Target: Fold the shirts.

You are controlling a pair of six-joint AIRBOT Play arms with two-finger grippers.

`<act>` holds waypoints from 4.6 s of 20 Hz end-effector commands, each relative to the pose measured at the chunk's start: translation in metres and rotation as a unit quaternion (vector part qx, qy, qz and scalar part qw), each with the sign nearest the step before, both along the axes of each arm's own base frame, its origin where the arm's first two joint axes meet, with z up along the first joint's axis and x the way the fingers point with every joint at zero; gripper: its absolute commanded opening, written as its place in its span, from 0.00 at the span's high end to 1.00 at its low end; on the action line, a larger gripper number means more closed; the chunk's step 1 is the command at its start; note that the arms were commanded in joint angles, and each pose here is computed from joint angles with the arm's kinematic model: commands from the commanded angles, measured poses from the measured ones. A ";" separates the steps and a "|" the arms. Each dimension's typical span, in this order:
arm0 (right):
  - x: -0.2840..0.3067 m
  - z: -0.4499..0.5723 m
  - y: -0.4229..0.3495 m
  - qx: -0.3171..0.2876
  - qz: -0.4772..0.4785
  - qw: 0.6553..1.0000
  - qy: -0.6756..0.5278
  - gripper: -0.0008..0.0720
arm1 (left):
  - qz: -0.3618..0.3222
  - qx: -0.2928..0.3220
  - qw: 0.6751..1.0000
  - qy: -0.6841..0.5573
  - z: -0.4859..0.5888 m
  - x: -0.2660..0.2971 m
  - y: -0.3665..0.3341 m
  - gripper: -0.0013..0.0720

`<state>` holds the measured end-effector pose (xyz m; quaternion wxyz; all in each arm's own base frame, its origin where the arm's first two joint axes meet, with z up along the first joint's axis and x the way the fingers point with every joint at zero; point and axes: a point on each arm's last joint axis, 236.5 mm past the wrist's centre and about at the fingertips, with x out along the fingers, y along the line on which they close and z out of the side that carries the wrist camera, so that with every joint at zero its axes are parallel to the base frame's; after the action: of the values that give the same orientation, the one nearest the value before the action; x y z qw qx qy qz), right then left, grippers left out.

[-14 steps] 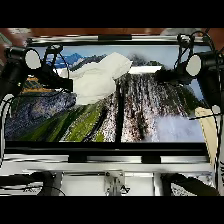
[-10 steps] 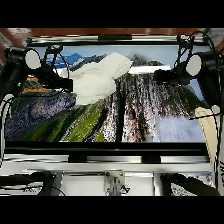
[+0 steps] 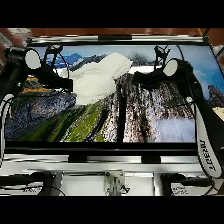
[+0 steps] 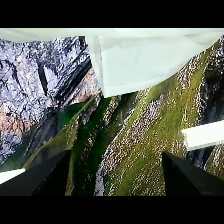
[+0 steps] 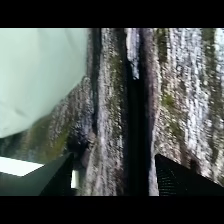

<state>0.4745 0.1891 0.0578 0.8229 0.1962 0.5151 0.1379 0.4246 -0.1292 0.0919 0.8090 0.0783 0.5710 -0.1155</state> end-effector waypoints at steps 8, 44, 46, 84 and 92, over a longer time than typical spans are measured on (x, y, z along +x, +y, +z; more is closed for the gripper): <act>0.034 -0.061 0.076 0.147 -0.042 0.987 0.040 0.06 | -0.012 -0.089 0.967 -0.240 0.057 0.101 -0.042 0.06; 0.027 -0.081 0.135 0.159 -0.031 0.987 0.022 0.06 | 0.241 -0.189 0.952 0.010 -0.163 0.130 0.098 0.00; 0.028 -0.079 0.139 0.159 -0.030 0.987 0.016 0.06 | 0.248 -0.195 0.949 0.004 -0.170 0.137 0.097 0.00; -0.234 0.083 0.023 -0.019 0.147 0.989 -0.032 0.91 | -0.055 -0.223 0.955 -0.189 0.139 -0.092 -0.037 0.91; -0.198 0.059 0.009 -0.011 0.070 0.996 -0.055 0.16 | -0.038 -0.250 0.965 -0.069 0.025 -0.116 -0.061 0.77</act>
<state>0.2580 0.2074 0.1144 0.8230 0.1272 0.5070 0.2225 0.3161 -0.1915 0.1403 0.8468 -0.0889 0.4407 -0.2844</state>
